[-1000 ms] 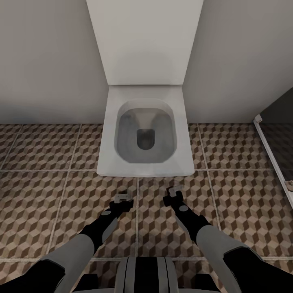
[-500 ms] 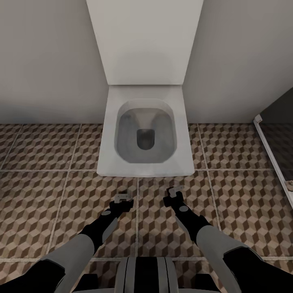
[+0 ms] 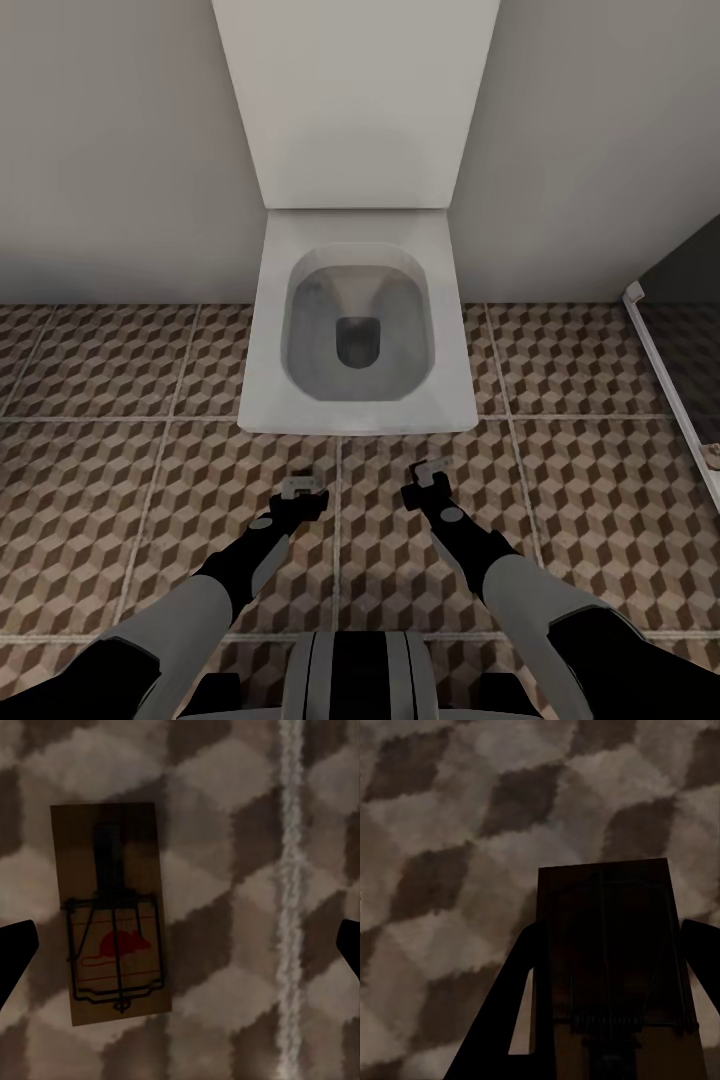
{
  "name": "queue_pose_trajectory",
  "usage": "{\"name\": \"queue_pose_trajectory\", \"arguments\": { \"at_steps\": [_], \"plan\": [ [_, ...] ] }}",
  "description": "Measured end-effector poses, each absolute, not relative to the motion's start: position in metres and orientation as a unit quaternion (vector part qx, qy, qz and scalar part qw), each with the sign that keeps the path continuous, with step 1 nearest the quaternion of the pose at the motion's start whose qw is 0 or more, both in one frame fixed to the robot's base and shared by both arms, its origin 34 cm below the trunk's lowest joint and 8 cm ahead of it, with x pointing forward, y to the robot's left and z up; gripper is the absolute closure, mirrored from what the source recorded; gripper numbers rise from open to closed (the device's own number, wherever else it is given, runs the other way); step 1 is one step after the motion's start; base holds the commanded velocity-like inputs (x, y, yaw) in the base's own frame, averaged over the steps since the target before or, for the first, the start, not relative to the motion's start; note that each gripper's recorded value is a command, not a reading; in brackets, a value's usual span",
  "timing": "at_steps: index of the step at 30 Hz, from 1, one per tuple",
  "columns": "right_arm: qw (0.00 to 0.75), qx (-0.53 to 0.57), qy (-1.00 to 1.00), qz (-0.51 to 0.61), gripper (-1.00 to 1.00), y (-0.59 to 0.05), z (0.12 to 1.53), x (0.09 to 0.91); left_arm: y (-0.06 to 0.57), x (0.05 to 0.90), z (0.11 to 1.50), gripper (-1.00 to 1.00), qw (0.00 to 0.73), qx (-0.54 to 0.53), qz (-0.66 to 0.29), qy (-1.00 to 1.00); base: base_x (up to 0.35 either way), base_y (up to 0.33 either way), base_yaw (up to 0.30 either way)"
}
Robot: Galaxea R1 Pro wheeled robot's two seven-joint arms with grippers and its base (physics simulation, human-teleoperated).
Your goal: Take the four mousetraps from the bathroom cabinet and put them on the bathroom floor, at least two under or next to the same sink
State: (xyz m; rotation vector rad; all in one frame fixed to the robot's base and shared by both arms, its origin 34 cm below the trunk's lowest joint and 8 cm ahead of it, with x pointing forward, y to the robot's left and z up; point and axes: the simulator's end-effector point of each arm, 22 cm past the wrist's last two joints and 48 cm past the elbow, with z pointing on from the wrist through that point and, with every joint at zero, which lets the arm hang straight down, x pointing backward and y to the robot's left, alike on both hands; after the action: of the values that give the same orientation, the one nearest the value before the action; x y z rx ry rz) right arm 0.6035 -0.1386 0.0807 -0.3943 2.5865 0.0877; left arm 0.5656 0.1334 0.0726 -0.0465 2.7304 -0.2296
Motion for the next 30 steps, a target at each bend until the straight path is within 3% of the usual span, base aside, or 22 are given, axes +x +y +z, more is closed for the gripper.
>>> {"name": "queue_pose_trajectory", "arguments": {
  "at_steps": [30],
  "plan": [
    [0.299,-0.143,0.943,0.039,1.0,-0.135,0.091,0.619,0.133,0.566,0.073,-1.0,0.199,-0.017,-0.082,0.976,0.0,0.0,0.022]
  ]
}}
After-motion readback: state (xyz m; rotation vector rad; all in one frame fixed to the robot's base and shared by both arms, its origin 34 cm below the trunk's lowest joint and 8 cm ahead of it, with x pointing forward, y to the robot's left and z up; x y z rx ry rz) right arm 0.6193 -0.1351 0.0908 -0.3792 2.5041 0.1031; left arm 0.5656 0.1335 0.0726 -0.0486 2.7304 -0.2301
